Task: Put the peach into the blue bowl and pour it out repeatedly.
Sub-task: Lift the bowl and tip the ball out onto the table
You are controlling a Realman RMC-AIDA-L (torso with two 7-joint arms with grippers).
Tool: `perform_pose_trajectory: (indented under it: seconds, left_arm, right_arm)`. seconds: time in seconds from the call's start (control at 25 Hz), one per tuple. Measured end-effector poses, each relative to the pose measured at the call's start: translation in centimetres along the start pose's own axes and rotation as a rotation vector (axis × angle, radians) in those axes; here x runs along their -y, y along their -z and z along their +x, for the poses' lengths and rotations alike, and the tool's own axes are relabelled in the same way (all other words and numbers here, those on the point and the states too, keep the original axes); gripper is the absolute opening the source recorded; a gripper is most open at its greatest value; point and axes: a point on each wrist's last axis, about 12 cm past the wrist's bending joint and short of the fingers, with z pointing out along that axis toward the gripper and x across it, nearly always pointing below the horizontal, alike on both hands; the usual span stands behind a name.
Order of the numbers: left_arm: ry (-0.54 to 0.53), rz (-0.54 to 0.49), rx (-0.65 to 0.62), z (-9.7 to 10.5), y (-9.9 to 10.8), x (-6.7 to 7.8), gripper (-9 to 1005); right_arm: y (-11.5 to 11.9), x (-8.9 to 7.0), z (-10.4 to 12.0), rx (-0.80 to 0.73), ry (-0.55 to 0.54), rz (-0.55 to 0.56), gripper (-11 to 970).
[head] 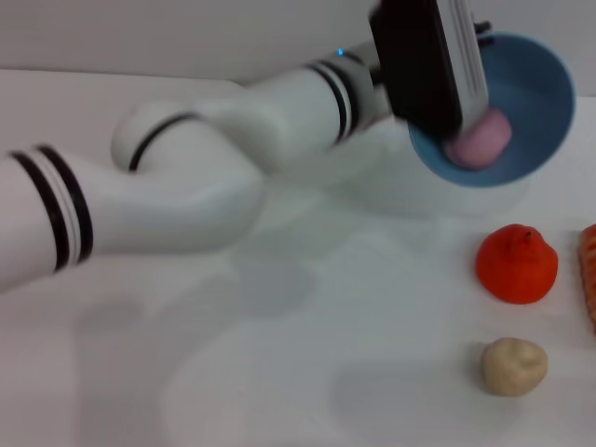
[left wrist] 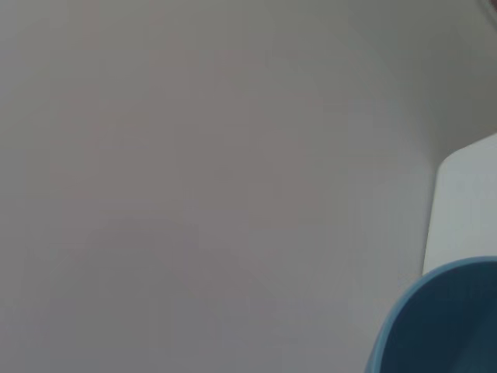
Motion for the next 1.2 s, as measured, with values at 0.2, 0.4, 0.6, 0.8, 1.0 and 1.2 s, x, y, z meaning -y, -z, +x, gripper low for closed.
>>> perform_pose_trajectory:
  seconds: [0.2, 0.4, 0.6, 0.8, 1.0, 1.2]
  left_arm:
    - [-0.272, -0.054, 0.095, -0.2, 1.3, 2.3, -2]
    - [-0.464, -0.100, 0.137, 0.0, 2.6, 4.0, -2]
    - [-0.539, -0.119, 0.137, 0.5, 3.5, 5.0, -2]
    - [-0.604, -0.148, 0.155, 0.6, 4.2, 5.7, -2]
    - [-0.640, -0.197, 0.189, 0.2, 5.0, 6.4, -2]
    - [-0.660, -0.225, 0.205, -0.1, 5.5, 6.8, -2]
  right_arm:
    - [0.5, 0.2, 0.3, 0.011, -0.008, 0.022, 382]
    - [0.1, 0.1, 0.1, 0.011, -0.005, 0.014, 376]
    - [-0.6, 0.0, -0.1, 0.009, 0.001, 0.005, 369]
    - [-0.9, -0.2, -0.1, 0.005, 0.004, -0.003, 363]
    - [-1.1, -0.2, -0.3, 0.003, 0.010, -0.007, 356]
    - [-1.3, -0.2, -0.6, 0.003, 0.020, -0.015, 350]
